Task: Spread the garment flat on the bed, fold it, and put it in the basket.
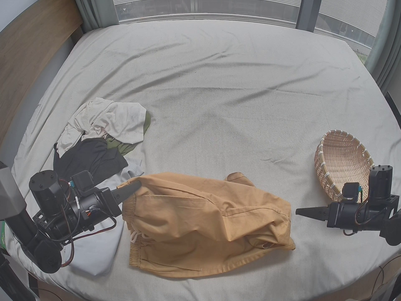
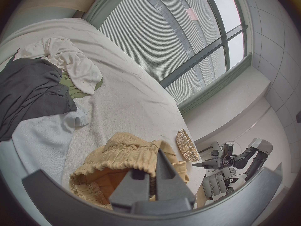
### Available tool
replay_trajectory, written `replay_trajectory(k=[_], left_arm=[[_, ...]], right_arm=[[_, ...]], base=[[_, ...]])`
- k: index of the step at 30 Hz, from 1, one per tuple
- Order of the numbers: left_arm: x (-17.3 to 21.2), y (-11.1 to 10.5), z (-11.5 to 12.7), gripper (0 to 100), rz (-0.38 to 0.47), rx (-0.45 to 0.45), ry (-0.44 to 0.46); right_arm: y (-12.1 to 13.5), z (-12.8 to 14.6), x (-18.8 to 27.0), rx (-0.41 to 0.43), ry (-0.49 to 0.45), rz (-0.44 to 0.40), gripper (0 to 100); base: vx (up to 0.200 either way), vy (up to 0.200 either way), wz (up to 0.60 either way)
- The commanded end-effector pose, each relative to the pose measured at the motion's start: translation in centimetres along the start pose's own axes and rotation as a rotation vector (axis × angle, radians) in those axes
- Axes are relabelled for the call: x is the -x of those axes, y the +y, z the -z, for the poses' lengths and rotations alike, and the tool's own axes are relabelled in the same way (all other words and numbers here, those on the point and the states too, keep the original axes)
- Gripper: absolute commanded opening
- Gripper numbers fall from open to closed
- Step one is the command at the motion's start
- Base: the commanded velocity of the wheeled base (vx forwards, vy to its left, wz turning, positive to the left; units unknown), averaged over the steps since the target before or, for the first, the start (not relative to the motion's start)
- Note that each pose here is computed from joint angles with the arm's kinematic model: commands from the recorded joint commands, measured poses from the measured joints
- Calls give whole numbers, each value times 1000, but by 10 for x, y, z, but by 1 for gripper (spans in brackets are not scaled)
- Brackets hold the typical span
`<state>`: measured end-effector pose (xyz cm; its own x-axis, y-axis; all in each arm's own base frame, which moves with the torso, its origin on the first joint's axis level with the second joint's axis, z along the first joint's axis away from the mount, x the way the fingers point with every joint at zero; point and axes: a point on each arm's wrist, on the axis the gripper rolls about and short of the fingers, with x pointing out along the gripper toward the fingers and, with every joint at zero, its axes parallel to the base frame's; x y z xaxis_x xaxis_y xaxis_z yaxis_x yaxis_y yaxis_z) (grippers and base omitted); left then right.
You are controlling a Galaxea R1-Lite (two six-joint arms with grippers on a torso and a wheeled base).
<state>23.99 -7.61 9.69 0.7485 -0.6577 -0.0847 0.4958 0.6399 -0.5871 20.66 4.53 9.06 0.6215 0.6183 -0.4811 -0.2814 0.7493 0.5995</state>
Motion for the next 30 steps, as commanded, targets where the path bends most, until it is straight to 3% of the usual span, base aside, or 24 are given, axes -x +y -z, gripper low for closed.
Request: replay_trajectory(k=[1, 7, 21, 30], left_arm=[[0, 0, 0, 0, 1, 0, 0], [0, 0, 0, 0, 1, -2, 0], [0, 0, 0, 0, 1, -2, 0], [1, -1, -1, 0, 5, -5, -4]], right_arm=[[-7, 6, -6, -30, 45, 14, 100], [-17, 12, -17, -62, 95, 33, 100], [-30, 18, -40, -79, 92, 25, 100], [-20, 19, -55, -128, 72, -41, 100]], base=[[0, 0, 0], [0, 0, 0], [0, 0, 0], [0, 0, 0]])
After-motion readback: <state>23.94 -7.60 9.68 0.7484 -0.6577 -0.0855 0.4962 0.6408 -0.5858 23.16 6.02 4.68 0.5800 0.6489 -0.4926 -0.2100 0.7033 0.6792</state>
